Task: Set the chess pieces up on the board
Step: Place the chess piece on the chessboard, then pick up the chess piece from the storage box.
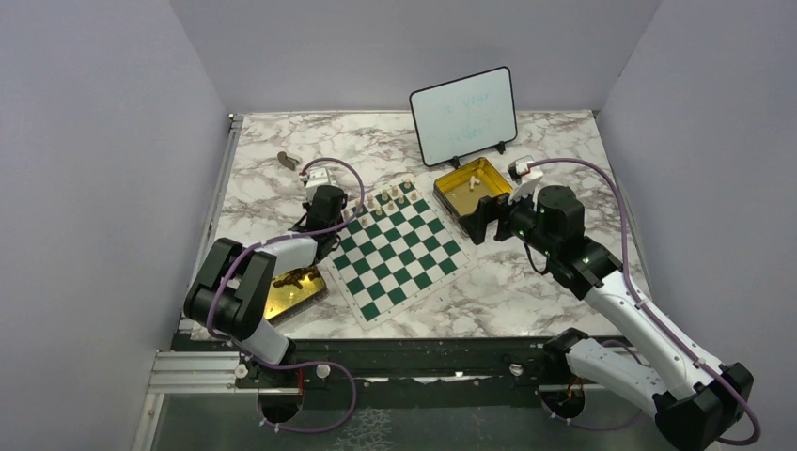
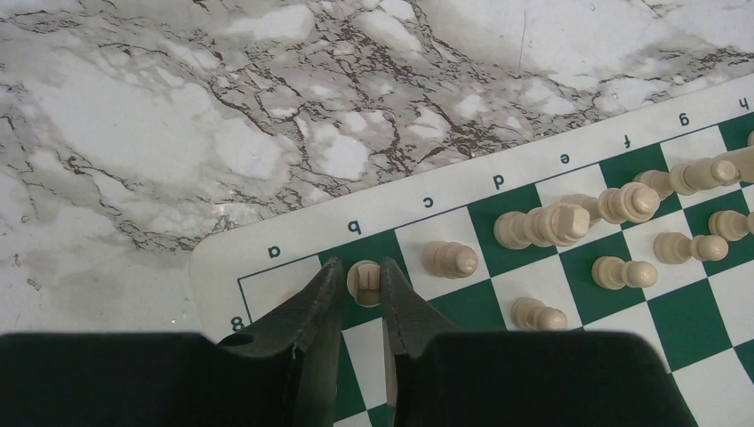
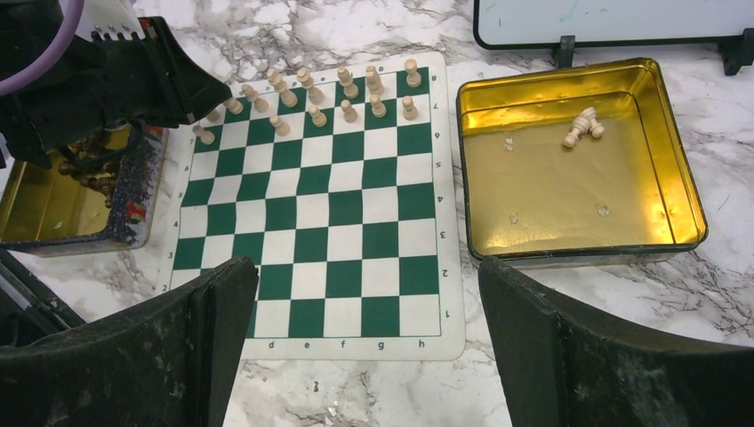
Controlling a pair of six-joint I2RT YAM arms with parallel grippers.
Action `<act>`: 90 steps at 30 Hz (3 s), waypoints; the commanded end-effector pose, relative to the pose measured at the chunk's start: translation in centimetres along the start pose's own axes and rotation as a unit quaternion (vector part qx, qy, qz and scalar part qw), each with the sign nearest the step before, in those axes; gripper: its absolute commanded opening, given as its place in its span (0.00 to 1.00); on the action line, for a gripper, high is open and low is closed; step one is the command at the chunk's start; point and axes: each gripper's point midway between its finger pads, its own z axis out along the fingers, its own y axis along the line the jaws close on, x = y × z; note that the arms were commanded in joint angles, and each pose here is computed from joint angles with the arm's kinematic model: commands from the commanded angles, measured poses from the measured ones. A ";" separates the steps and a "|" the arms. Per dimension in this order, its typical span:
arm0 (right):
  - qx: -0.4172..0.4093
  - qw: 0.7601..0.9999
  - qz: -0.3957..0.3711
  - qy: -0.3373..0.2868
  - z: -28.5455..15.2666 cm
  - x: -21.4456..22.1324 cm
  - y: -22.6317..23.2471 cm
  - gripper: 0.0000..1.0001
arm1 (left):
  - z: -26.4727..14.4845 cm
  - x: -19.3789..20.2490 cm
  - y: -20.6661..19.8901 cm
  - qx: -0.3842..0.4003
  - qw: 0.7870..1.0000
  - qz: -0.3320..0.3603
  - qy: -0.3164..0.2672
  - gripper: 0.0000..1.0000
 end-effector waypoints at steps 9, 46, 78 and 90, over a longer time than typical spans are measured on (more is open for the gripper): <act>-0.002 1.000 -0.006 -0.001 0.0 -0.4 0.2 1.00 | -1.1 -1.4 -0.1 0.002 1.000 0.000 -0.009 0.38; 0.226 0.969 -0.034 0.091 11.9 5.0 -11.9 0.40 | -19.2 -5.6 -2.7 0.265 0.960 0.092 -0.022 0.99; 0.175 0.971 -0.053 0.154 23.0 7.5 -19.6 0.39 | -21.3 -6.0 -1.8 0.280 0.953 0.087 -0.072 0.99; 0.180 0.963 -0.059 0.194 22.7 9.4 -20.1 0.35 | -21.5 -6.2 -1.7 0.279 0.953 0.086 -0.078 0.99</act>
